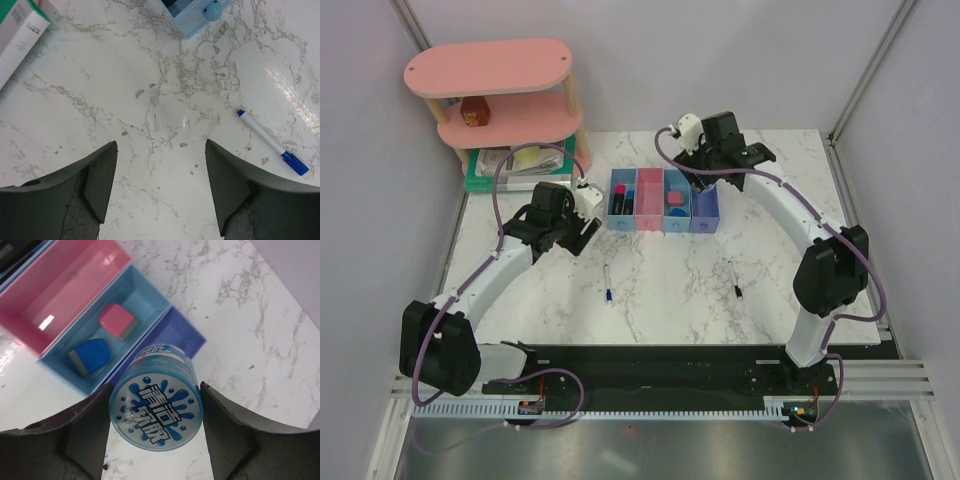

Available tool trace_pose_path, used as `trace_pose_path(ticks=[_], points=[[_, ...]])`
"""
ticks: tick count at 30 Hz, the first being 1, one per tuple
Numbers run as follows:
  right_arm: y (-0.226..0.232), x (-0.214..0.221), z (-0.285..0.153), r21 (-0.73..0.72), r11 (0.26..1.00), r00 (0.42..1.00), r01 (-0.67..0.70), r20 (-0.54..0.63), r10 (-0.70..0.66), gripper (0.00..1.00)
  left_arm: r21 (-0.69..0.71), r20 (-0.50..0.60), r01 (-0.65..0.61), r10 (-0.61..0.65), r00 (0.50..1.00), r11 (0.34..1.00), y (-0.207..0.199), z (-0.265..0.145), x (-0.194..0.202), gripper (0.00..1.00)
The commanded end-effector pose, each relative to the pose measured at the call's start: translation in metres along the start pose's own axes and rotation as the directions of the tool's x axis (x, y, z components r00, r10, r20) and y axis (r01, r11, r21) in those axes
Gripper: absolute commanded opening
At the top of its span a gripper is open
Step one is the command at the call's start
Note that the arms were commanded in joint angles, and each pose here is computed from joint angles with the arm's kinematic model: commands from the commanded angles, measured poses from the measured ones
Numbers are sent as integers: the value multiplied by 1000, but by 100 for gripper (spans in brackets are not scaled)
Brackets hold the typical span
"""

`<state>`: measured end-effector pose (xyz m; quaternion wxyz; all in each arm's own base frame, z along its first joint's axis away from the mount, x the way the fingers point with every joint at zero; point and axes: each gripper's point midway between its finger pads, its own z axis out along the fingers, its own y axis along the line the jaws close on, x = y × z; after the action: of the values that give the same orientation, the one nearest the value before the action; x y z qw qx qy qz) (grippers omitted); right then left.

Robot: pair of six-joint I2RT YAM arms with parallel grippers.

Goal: Sort the stationery into containers
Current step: Place the stationery in the storage box.

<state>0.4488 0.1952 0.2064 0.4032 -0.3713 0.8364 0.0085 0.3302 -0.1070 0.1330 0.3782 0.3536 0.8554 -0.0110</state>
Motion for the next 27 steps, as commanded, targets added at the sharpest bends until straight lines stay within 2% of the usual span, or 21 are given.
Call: trace_pose_path(ticks=[1, 6, 11, 21, 27], points=[[-39, -39, 10, 82, 995, 991, -54, 127, 43, 40, 1, 43, 26, -26, 999, 1000, 2, -4, -14, 78], [-44, -39, 38, 47, 996, 988, -77, 136, 70, 41, -1, 34, 22, -22, 999, 1000, 3, -2, -13, 78], [-45, -16, 60, 46, 993, 990, -108, 99, 103, 40, 3, 26, 17, -17, 1000, 1000, 3, 0, -10, 78], [-51, 6, 65, 60, 989, 988, -136, 77, 131, 40, 25, 20, 23, -23, 1000, 999, 0, 6, -12, 78], [-39, 28, 79, 21, 990, 990, -138, 38, 137, 41, 64, 30, 18, -20, 999, 998, -5, 13, -17, 78]])
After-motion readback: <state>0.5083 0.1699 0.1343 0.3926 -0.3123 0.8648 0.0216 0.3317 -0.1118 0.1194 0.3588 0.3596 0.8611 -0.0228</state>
